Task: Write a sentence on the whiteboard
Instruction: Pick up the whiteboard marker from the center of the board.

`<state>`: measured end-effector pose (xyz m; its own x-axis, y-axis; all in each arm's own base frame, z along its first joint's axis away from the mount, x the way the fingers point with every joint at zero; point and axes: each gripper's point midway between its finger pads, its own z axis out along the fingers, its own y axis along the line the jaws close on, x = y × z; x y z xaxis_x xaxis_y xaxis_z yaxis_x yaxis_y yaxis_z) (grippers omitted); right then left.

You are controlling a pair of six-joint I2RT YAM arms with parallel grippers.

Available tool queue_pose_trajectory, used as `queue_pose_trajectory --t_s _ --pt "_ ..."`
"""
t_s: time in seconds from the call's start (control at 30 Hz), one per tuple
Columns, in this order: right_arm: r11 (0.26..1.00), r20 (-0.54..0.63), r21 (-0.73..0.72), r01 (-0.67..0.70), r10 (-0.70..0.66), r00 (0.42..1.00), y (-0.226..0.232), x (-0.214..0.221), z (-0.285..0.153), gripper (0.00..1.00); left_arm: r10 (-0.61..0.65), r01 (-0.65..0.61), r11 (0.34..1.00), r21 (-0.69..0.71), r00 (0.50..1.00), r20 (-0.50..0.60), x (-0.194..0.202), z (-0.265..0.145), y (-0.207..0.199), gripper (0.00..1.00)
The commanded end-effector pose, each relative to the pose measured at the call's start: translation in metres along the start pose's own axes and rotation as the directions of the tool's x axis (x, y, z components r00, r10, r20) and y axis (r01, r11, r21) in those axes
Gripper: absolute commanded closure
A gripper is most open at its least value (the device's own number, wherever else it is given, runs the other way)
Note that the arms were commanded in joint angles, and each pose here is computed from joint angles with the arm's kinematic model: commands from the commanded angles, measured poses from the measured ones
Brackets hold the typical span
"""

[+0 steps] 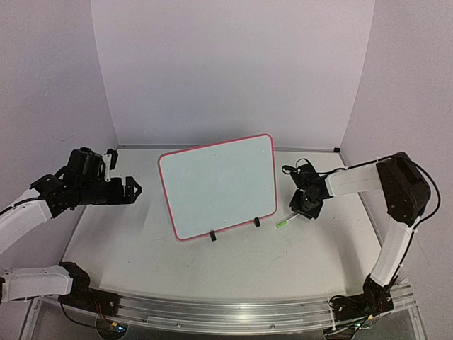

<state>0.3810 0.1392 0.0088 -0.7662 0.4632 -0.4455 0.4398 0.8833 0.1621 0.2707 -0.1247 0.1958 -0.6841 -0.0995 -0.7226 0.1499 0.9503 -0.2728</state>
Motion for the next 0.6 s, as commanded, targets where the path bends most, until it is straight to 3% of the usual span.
queue_pose_trajectory --t_s 0.0,0.27,0.47,0.57 --pt "0.998 -0.025 0.055 0.029 -0.028 0.999 -0.010 0.007 0.011 0.73 0.009 -0.009 1.000 0.007 1.000 0.024 -0.005 -0.007 0.000 0.01" --pt "0.998 -0.040 0.050 0.030 -0.028 0.999 -0.008 0.009 0.015 0.86 0.024 -0.022 0.989 0.147 1.000 -0.014 0.002 -0.010 -0.025 0.02" --pt "0.999 -0.049 0.046 0.009 -0.007 0.999 -0.012 0.008 0.015 0.99 -0.040 0.040 0.975 0.218 0.999 -0.008 0.001 -0.020 -0.036 0.03" --pt "0.999 -0.046 0.034 -0.012 0.014 0.999 -0.014 0.006 0.008 1.00 -0.077 0.073 0.963 0.258 0.997 0.008 -0.004 -0.031 -0.044 0.04"
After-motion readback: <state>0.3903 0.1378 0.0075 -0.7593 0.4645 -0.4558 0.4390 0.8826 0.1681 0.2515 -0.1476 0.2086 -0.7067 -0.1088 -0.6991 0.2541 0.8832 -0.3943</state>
